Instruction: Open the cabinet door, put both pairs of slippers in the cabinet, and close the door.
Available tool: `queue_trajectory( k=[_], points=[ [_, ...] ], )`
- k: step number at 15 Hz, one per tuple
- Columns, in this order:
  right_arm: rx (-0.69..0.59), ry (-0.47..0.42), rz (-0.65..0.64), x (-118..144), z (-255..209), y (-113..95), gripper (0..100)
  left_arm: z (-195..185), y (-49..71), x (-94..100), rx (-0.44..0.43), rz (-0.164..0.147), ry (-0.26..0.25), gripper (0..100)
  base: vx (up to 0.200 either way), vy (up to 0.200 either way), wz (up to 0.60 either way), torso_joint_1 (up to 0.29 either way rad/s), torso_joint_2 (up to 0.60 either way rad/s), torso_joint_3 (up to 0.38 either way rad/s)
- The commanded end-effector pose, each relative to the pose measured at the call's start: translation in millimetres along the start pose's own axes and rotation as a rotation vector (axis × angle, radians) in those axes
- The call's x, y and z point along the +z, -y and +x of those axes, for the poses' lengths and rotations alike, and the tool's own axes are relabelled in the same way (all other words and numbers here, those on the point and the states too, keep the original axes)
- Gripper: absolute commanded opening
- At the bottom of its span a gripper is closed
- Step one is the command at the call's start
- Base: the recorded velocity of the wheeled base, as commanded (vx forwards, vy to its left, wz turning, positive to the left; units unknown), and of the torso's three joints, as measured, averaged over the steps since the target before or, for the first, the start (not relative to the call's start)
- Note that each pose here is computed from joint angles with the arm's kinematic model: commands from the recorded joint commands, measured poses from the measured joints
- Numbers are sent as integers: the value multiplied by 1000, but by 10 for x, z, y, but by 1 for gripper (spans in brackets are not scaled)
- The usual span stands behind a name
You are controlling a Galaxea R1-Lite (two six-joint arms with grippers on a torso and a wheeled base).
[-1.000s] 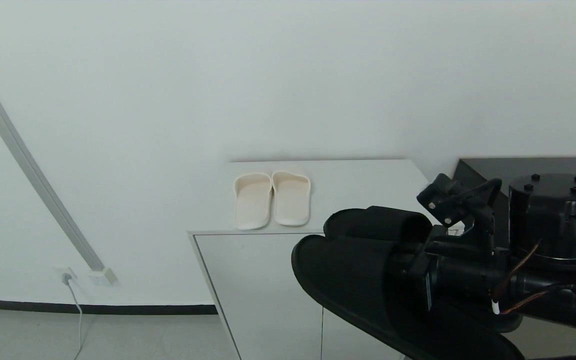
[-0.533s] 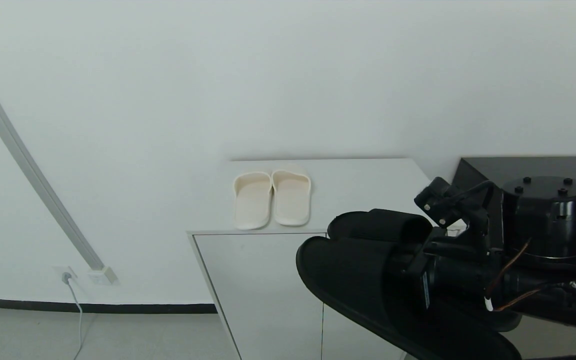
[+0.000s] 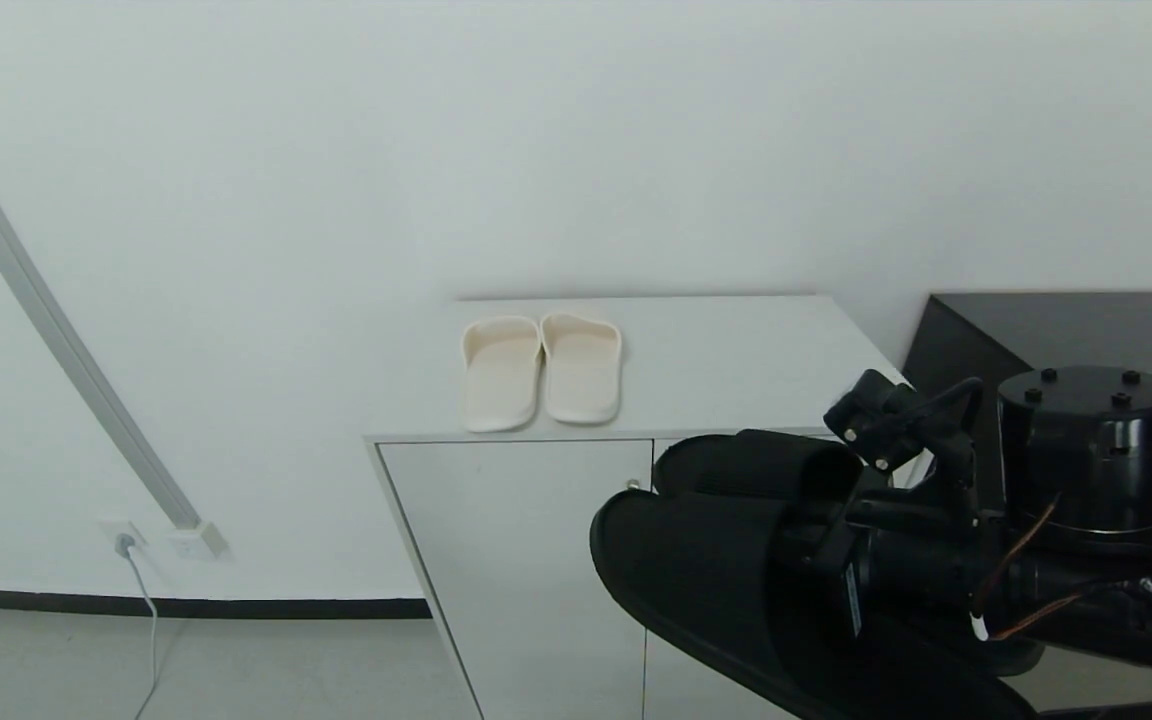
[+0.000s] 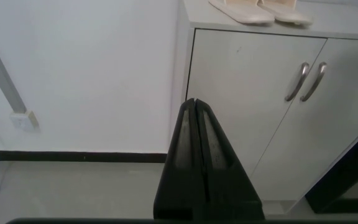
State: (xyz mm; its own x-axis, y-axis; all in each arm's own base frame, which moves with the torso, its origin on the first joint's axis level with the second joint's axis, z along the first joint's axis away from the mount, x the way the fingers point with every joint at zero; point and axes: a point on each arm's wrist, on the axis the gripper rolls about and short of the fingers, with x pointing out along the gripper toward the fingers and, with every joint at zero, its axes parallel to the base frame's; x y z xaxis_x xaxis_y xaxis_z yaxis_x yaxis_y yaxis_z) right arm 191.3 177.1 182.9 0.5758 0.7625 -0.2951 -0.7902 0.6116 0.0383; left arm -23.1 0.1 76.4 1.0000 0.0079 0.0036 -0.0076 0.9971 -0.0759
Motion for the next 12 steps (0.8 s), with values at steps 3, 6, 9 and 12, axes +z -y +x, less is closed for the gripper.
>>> queue_trajectory(
  k=[3,6,9,12],
  points=[
    [2,1,-2,-5,-15,-20,0,0,0,0,0,8,-1,0,0,0,0,-219,540,312],
    [14,-7,-5,-34,-34,-55,0,0,0,0,0,5,-1,100,0,0,0,-206,530,318],
    [16,-1,-7,-57,-45,-73,0,0,0,0,0,1,-1,100,0,0,0,-183,504,320],
    [17,14,-11,-84,-61,-79,0,0,0,0,0,1,-1,100,0,0,0,-167,486,323]
  ],
)
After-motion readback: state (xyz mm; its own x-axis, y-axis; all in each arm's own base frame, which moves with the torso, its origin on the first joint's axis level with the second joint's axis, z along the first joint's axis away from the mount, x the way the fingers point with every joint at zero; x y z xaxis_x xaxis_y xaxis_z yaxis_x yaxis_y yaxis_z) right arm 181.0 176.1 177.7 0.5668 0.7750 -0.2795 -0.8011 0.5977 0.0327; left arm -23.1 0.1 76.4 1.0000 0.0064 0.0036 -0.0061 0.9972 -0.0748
